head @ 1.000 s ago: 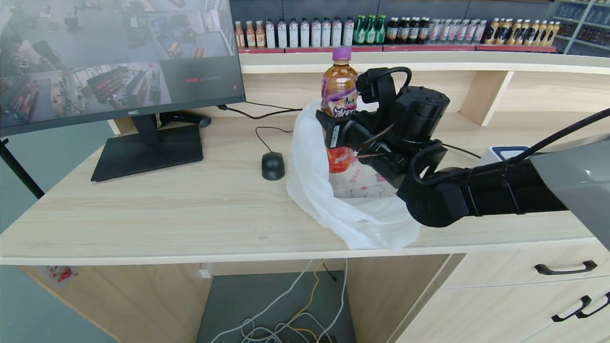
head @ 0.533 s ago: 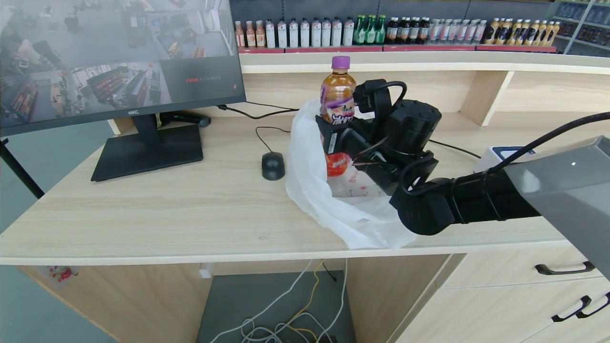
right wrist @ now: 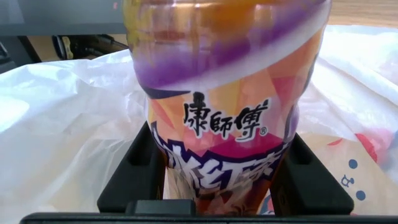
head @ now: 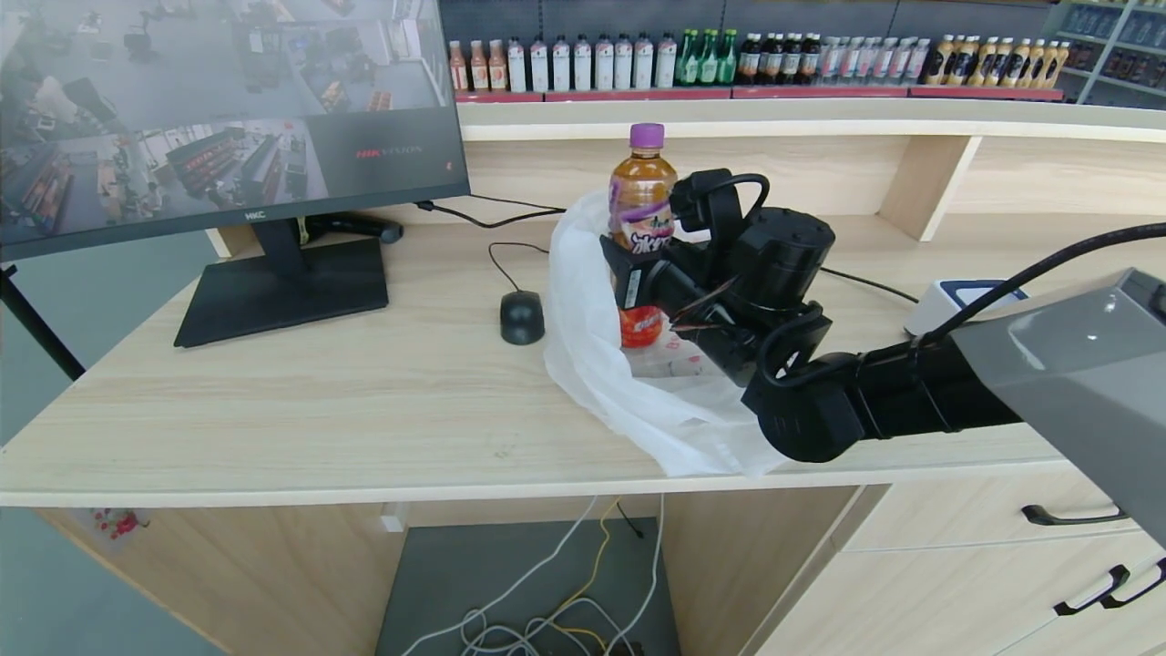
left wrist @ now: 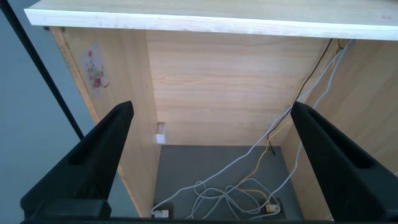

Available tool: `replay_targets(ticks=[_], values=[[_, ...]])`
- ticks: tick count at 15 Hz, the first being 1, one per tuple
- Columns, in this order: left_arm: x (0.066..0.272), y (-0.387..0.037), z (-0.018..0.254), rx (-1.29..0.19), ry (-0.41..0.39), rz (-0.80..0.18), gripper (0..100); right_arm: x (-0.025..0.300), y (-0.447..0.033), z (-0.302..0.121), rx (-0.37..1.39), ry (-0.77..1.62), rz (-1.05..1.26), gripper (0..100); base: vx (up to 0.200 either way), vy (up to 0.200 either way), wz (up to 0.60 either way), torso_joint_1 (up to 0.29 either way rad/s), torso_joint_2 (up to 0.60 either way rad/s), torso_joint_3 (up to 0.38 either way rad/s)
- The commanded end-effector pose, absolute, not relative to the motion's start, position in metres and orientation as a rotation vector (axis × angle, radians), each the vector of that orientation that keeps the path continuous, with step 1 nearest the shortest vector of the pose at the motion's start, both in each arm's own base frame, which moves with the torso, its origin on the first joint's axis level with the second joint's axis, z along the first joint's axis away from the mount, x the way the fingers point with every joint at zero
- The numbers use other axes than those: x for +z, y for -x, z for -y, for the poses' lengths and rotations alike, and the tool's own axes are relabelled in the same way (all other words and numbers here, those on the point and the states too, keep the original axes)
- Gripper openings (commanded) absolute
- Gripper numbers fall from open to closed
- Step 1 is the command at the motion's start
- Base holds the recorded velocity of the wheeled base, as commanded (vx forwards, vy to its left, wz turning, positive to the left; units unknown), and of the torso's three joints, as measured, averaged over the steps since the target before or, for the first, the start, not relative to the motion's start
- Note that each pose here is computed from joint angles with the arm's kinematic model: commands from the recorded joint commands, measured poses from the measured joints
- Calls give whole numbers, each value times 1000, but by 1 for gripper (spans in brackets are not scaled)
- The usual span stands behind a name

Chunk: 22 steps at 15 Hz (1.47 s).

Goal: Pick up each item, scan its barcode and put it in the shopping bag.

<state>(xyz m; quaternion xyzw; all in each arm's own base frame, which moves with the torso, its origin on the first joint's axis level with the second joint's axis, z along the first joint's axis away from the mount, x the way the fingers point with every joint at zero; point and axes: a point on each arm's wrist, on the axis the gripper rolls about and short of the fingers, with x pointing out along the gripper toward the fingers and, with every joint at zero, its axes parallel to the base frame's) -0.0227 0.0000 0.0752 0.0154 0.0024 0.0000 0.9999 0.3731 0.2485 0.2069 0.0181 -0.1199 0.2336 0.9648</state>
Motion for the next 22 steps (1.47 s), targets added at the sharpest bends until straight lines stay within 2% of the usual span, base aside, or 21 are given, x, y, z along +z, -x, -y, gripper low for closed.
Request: replay_targets(ticks=[1,5,7,22], values=[[75,23,0,0,-31,-5,100,207,-373,-249,473,-36,240,0,0,0,0,0,0,0],[75,23,0,0,-31,-5,100,206,-372,-249,478,-38,241,0,0,0,0,0,0,0],[75,23,0,0,-31,-5,100,196,-369,-247,479,-32,225,0,0,0,0,0,0,0],[75,23,0,0,-31,-5,100,196,-362,-246,483,-51,209,0,0,0,0,0,0,0]])
